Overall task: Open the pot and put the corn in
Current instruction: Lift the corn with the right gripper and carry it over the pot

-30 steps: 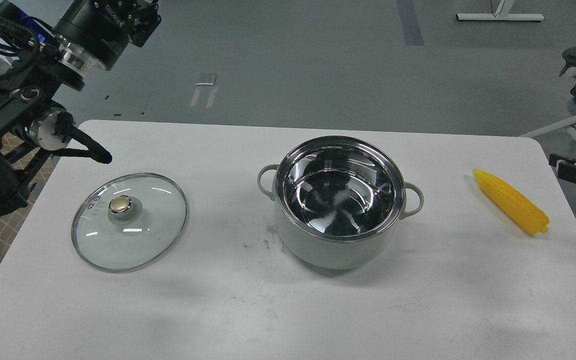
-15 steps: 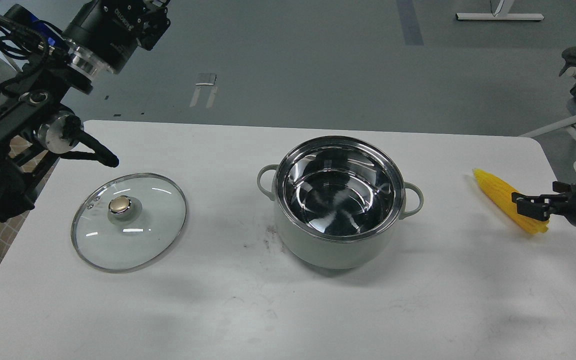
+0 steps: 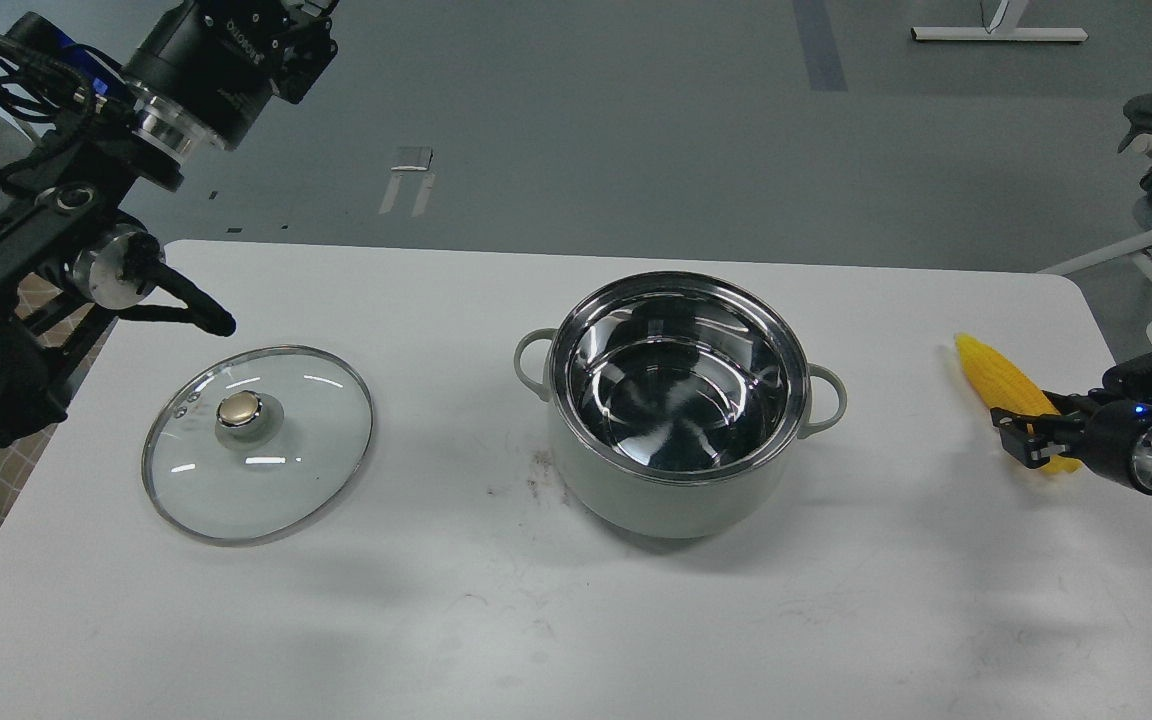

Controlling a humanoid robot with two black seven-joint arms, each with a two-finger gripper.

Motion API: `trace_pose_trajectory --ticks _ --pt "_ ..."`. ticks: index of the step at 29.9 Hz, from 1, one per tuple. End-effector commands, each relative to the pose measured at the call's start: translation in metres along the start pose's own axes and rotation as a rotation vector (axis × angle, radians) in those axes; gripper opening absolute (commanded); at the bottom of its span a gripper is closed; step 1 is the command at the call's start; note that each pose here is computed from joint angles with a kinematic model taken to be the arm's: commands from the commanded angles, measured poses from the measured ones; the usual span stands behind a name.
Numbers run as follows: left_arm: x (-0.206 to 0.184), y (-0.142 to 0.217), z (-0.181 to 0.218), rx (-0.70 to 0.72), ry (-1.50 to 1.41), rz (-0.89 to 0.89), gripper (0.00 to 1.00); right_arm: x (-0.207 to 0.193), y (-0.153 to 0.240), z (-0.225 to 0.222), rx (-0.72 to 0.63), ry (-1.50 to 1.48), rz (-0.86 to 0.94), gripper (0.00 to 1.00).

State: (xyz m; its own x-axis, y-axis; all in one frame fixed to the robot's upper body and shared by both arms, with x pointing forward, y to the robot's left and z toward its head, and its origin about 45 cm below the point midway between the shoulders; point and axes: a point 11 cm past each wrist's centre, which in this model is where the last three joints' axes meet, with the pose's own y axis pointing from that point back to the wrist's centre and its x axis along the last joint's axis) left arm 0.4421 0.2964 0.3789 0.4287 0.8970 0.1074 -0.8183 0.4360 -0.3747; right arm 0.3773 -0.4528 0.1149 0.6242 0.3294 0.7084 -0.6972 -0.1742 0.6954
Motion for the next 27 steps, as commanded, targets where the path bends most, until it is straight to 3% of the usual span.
trace_pose_trajectory --ticks 1,4,10,17,22,27 --pt "0.001 0.0 0.002 -0.005 0.001 0.004 0.96 0.011 -0.001 -0.004 0.016 0.014 0.054 0.06" --pt "0.001 -0.001 0.005 -0.013 0.002 0.005 0.96 0.042 0.007 -0.006 0.051 0.027 0.134 0.06" --pt "0.003 -0.002 0.006 -0.019 0.012 0.015 0.96 0.153 0.043 -0.017 0.144 0.072 0.338 0.09" --pt "0.005 0.0 0.006 -0.017 0.016 0.024 0.96 0.252 0.059 -0.095 0.34 0.202 0.402 0.1" --pt "0.004 0.001 0.003 -0.008 0.018 0.024 0.96 0.271 0.054 -0.162 0.482 0.314 0.362 0.1" --pt "0.001 0.002 -0.001 -0.003 0.029 0.022 0.96 0.253 0.042 -0.214 0.592 0.408 0.27 0.11"
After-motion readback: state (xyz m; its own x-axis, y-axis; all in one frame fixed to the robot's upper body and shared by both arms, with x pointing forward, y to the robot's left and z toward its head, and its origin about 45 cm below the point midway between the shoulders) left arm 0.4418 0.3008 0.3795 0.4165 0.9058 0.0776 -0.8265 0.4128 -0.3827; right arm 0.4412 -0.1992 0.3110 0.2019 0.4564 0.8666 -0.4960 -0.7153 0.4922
